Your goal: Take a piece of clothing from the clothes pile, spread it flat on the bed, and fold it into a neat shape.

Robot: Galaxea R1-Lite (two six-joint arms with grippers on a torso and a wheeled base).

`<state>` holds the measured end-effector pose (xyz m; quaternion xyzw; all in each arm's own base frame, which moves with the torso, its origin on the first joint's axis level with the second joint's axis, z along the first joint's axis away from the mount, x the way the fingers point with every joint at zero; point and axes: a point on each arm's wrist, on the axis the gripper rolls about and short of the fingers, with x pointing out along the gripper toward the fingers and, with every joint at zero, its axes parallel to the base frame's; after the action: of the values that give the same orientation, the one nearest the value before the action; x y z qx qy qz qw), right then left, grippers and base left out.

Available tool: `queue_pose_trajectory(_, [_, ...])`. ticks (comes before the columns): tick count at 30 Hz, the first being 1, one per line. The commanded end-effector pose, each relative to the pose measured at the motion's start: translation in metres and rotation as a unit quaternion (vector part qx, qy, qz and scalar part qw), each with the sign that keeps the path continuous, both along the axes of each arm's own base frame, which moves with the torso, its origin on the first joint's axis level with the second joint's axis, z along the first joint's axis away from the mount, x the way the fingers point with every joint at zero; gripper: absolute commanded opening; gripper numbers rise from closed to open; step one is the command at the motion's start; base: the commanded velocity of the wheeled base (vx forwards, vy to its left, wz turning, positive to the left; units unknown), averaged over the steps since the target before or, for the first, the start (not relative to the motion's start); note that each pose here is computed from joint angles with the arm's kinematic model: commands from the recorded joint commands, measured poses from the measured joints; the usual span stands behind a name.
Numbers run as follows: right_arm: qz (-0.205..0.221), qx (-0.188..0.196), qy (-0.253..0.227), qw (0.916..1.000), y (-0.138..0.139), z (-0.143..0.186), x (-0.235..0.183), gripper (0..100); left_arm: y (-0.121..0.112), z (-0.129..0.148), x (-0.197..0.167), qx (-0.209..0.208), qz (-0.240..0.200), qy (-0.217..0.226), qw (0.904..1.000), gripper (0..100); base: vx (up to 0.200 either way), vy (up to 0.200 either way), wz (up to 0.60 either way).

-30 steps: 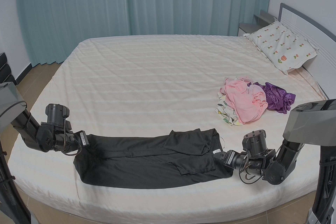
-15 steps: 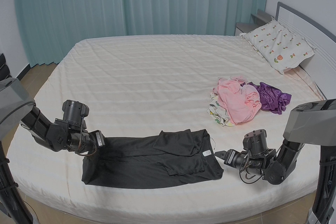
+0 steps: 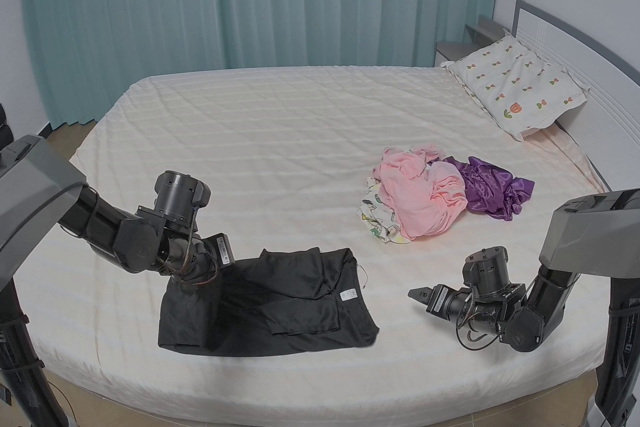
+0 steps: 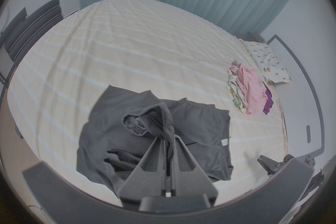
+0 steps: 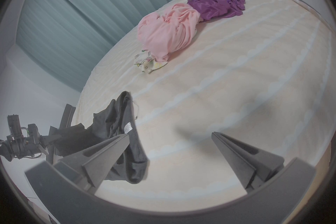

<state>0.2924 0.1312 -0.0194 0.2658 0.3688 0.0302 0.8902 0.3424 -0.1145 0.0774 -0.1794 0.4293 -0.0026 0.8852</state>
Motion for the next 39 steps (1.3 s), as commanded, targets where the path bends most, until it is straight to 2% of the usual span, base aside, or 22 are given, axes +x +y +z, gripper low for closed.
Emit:
queue_pose_trajectory(1, [0.001,0.000,0.000,1.0000,0.000,0.000,0.000,100,-0.013,-0.008,0.006,0.001,-0.010,0.008,0.9999,0,0.000,-0.200,0.00])
queue_pose_trajectory(9, [0.001,-0.001,0.002,1.0000,0.000,-0.001,0.000,100,-0.030,-0.008,0.021,-0.007,-0.004,0.023,0.9997,0,0.000,-0.200,0.00])
queue_pose_trajectory(14, [0.002,-0.002,0.001,1.0000,0.001,-0.001,0.000,100,-0.035,-0.022,0.036,0.006,0.030,0.022,0.9993,0,0.000,0.000,0.00])
queue_pose_trajectory(17, [0.001,-0.001,0.002,1.0000,0.001,-0.002,0.000,100,-0.045,-0.025,0.034,0.001,0.025,0.025,0.9994,0,0.000,0.000,0.00])
queue_pose_trajectory(29, [0.004,-0.004,0.005,1.0000,0.001,-0.004,-0.001,100,-0.056,-0.034,0.047,-0.017,0.041,0.023,0.9988,0,0.000,0.000,0.00])
queue_pose_trajectory(30, [0.004,-0.004,0.005,1.0000,0.001,-0.004,-0.001,100,-0.057,-0.031,0.049,-0.025,0.048,0.019,0.9984,100,0.000,0.000,0.00])
queue_pose_trajectory(36, [0.004,-0.004,0.005,1.0000,0.001,-0.004,-0.001,100,-0.057,-0.024,0.050,-0.044,0.061,0.012,0.9971,100,0.000,0.000,0.00])
queue_pose_trajectory(39, [0.004,-0.004,0.005,1.0000,0.001,-0.004,-0.001,100,-0.055,-0.010,0.047,-0.062,0.070,0.003,0.9956,100,0.000,0.000,0.00])
